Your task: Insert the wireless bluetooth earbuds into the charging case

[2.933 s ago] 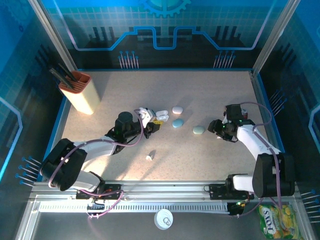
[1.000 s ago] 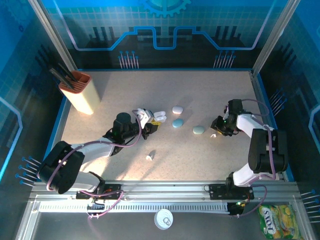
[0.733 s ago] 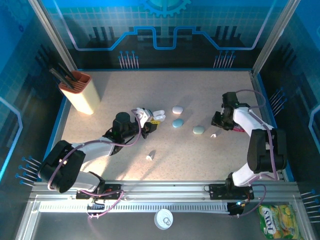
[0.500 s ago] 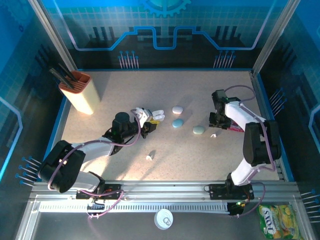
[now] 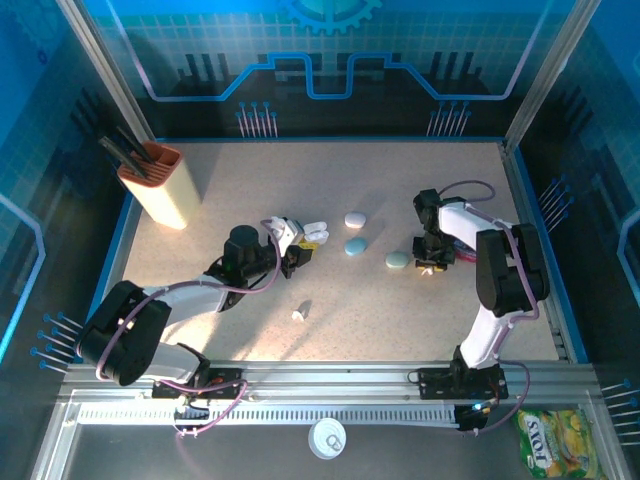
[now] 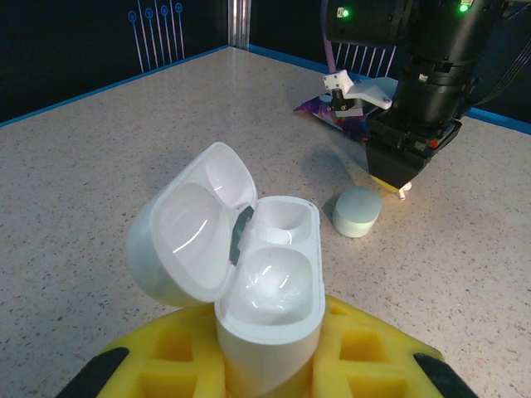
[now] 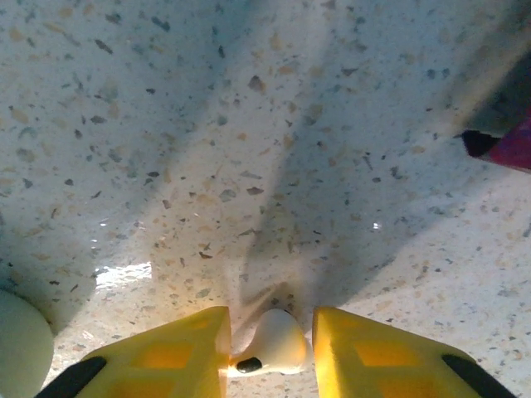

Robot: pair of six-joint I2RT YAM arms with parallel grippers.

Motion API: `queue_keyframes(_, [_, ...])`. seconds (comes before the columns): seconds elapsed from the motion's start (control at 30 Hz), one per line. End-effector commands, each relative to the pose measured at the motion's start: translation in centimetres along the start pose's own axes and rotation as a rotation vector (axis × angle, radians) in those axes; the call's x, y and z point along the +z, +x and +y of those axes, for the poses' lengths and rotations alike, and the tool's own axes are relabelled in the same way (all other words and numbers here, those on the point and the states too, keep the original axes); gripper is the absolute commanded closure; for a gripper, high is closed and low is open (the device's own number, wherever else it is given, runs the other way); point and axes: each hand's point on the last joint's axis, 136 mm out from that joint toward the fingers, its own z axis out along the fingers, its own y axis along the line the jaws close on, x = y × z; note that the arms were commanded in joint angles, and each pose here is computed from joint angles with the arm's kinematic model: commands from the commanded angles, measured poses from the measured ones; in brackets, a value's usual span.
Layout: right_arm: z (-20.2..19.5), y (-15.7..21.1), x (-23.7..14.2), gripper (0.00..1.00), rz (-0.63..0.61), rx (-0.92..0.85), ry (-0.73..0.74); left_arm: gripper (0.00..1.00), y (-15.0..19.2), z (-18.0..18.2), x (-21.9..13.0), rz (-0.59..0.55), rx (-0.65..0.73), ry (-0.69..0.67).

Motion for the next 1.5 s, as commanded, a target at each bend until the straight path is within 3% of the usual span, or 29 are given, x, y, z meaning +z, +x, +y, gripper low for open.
queue_keyframes(0.0, [0.5, 0.9, 0.9, 0.72, 0.04, 0.003, -0.017, 0.83, -0.3, -0.3, -0.2, -0.016, 0.021, 0.023])
queue_keyframes(0.33, [1.3, 0.2, -0.8, 0.77, -0.051, 0.029, -0.115, 0.83, -0.6, -0.5, -0.3, -0.013, 0.013, 0.036])
queue_keyframes(0.47, [1.2, 0.1, -1.8, 0.7, -0.09, 0.018, -0.131, 0.83, -0.8, -0.6, -0.2, -0.012, 0.013, 0.04])
queue_keyframes(0.83, [-0.9, 2.9, -2.1, 0.65, 0.021, -0.151, 0.12, 0.83, -0.9, -0.6, -0.1, -0.017, 0.001, 0.049])
queue_keyframes(1.47, [-0.1, 2.6, 0.1, 0.75, 0.103, -0.213, 0.215, 0.83, -0.9, -0.6, -0.1, -0.016, 0.006, 0.045])
